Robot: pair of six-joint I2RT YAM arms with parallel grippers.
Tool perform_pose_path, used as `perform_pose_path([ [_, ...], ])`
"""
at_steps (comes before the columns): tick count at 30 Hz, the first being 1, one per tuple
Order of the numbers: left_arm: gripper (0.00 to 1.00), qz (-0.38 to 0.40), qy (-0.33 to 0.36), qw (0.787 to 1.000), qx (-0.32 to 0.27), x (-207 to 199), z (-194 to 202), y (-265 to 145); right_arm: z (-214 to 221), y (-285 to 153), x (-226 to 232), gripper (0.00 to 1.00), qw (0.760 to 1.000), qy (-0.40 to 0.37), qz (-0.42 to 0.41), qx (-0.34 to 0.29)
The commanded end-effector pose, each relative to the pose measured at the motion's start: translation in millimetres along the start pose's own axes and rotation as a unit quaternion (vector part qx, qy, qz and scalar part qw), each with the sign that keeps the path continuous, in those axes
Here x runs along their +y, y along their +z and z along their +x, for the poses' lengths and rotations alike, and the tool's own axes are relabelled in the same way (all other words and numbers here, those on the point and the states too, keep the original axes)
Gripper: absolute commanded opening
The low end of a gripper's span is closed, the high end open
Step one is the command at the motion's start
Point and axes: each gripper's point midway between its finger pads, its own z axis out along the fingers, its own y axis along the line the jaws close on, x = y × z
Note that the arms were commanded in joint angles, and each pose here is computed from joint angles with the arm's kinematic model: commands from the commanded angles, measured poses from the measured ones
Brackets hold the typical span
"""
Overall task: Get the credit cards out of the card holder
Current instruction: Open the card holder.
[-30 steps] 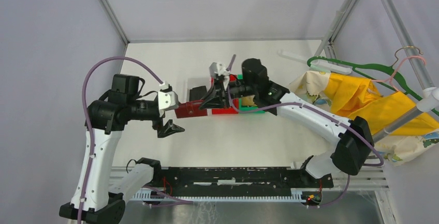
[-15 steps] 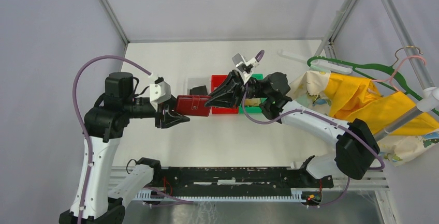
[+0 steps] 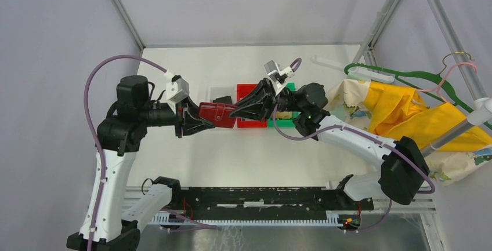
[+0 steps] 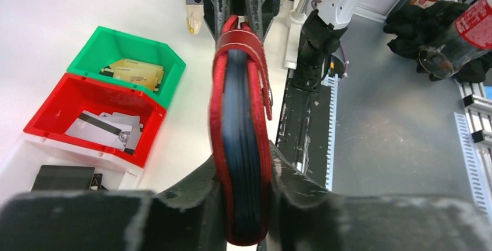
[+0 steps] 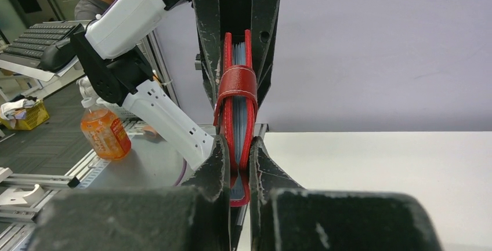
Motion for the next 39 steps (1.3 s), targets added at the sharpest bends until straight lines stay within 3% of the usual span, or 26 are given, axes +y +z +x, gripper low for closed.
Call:
perform_pose_path([
  [1, 0.24, 0.028, -0.005, 0.999, -0.023, -12.0, -15.6, 0.2, -12.1, 0.2, -6.6, 0.16, 0.999, -0.027, 0.026, -0.021],
  [3, 0.11, 0.004, -0.013, 1.0, -0.023, -3.9, -16.9, 0.3, -10.2, -3.2, -18.8, 0.48, 0.997, -0.041, 0.063, -0.016],
  [6, 0.02, -0.053, -0.042, 0.998, -0.014, 15.8, -12.5, -0.2, -18.0, -15.4, -35.0, 0.75, 0.984, -0.102, 0.144, -0.014],
  [9, 0.02, -0.087, -0.073, 0.994, -0.007, 29.7, -3.8, 0.8, -23.0, -22.5, -52.1, 0.91, 0.956, -0.183, 0.23, 0.025],
  [11, 0.02, -0.096, -0.101, 0.99, -0.003, 35.4, 3.8, 3.0, -23.6, -23.9, -55.6, 0.94, 0.928, -0.246, 0.275, 0.055],
  [15, 0.02, -0.102, -0.162, 0.982, 0.001, 42.1, 15.3, 8.3, -19.9, -29.9, -53.6, 0.9, 0.879, -0.33, 0.331, 0.09],
  [23, 0.02, -0.077, -0.206, 0.975, 0.017, 29.3, 21.4, 9.0, -10.9, -15.4, -21.4, 0.78, 0.815, -0.465, 0.32, 0.13],
  [34, 0.02, -0.038, -0.231, 0.972, 0.035, 16.6, 21.5, 9.7, 4.2, 6.4, 0.7, 0.58, 0.766, -0.544, 0.29, 0.181],
  [39, 0.02, -0.032, -0.233, 0.971, 0.031, 13.9, 16.6, 9.4, 14.0, 16.5, 4.7, 0.54, 0.762, -0.555, 0.272, 0.195],
])
